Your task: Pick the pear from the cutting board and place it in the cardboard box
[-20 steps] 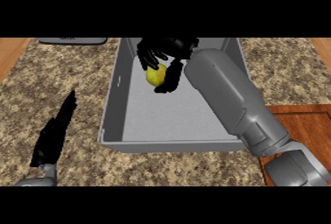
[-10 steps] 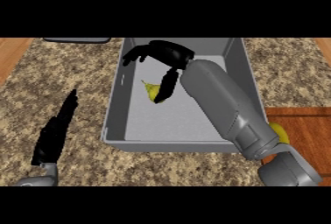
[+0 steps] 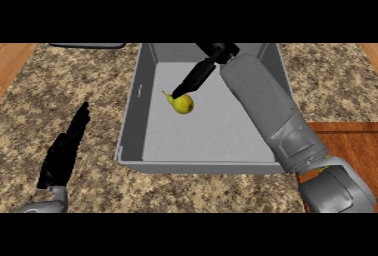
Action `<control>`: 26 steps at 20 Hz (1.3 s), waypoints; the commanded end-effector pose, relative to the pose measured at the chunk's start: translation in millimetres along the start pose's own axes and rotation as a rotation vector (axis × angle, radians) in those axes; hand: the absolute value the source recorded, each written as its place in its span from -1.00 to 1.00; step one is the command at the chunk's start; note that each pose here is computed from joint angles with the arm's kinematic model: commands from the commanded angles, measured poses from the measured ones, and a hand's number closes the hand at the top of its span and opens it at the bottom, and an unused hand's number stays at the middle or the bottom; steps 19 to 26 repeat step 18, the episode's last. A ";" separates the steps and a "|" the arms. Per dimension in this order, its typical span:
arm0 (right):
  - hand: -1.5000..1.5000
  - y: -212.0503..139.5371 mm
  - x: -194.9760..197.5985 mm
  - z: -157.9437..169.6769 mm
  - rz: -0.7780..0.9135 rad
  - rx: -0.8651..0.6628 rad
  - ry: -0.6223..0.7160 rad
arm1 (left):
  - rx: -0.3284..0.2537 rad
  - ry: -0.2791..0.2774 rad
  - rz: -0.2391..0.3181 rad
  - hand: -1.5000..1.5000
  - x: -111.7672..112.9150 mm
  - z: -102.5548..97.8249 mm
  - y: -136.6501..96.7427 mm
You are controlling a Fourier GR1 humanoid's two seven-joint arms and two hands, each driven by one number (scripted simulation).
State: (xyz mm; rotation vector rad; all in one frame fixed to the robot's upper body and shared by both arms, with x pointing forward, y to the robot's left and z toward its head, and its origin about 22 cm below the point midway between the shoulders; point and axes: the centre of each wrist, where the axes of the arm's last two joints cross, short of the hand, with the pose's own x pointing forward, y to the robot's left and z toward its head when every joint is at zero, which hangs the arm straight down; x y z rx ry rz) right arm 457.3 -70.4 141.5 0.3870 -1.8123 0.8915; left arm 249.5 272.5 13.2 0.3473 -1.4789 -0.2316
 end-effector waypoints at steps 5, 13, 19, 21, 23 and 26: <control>-1.00 -77.0 6.8 34.0 -0.174 -0.252 0.017 | -0.013 -0.011 -0.007 0.00 1.8 -4.8 -5.2; -1.00 -166.4 8.9 119.0 -0.170 -0.392 0.018 | -0.048 -0.059 -0.006 0.00 14.9 -11.8 -6.7; -1.00 -195.3 22.5 147.4 -0.137 -0.358 0.012 | -0.050 -0.061 0.005 0.00 13.8 -10.8 -13.3; -1.00 -195.3 22.5 147.4 -0.137 -0.358 0.012 | -0.050 -0.061 0.005 0.00 13.8 -10.8 -13.3; -1.00 -195.3 22.5 147.4 -0.137 -0.358 0.012 | -0.050 -0.061 0.005 0.00 13.8 -10.8 -13.3; -1.00 -195.3 22.5 147.4 -0.137 -0.358 0.012 | -0.050 -0.061 0.005 0.00 13.8 -10.8 -13.3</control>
